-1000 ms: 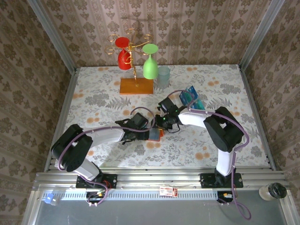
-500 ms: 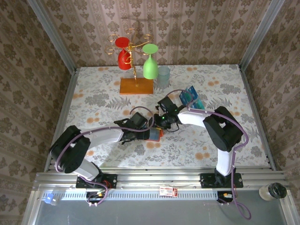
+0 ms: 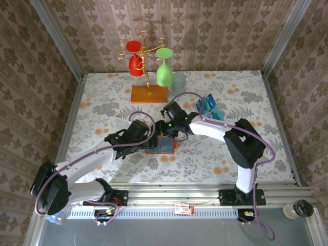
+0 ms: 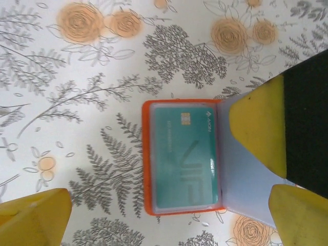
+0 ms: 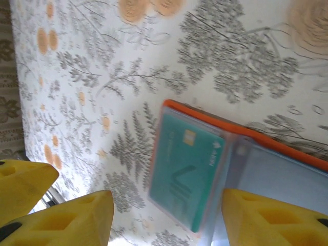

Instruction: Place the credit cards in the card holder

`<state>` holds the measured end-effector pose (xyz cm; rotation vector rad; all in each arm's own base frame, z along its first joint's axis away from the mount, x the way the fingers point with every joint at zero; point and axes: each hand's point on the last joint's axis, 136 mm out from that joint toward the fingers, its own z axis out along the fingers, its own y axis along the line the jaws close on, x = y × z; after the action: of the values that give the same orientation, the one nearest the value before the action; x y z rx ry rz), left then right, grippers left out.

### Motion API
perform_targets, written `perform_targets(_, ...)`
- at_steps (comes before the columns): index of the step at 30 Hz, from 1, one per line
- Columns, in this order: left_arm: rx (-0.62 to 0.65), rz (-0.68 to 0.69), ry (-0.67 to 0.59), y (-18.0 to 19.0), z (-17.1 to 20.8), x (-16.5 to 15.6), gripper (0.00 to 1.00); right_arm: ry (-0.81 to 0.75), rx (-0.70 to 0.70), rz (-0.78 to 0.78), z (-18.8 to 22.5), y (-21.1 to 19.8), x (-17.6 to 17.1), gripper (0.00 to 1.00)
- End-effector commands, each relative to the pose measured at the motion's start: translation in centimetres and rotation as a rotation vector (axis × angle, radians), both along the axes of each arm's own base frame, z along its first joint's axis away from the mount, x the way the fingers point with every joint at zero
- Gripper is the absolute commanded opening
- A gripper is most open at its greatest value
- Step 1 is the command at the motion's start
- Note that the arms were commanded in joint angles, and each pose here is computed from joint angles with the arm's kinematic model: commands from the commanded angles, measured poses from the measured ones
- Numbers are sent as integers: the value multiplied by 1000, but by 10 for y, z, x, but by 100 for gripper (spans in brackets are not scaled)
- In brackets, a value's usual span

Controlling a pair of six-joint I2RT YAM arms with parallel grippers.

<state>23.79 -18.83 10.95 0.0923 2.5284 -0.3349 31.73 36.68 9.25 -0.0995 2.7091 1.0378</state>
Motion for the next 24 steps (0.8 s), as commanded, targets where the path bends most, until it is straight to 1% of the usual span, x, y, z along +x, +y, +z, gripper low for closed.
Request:
perform_targets(1, -16, 69, -46, 19, 12, 8, 100, 57, -52, 35, -19, 13, -16, 59)
perform_targets(9, -42, 126, -66, 45, 21, 5, 100, 70, -60, 38, -40, 37, -13, 59)
perform_targets(19, -51, 131, -53, 51, 18, 3, 100, 99, -60, 50, -67, 41, -17, 58)
perform_targets(24, -47, 138, -42, 52, 14, 3, 100, 88, -43, 56, -58, 42, -16, 58)
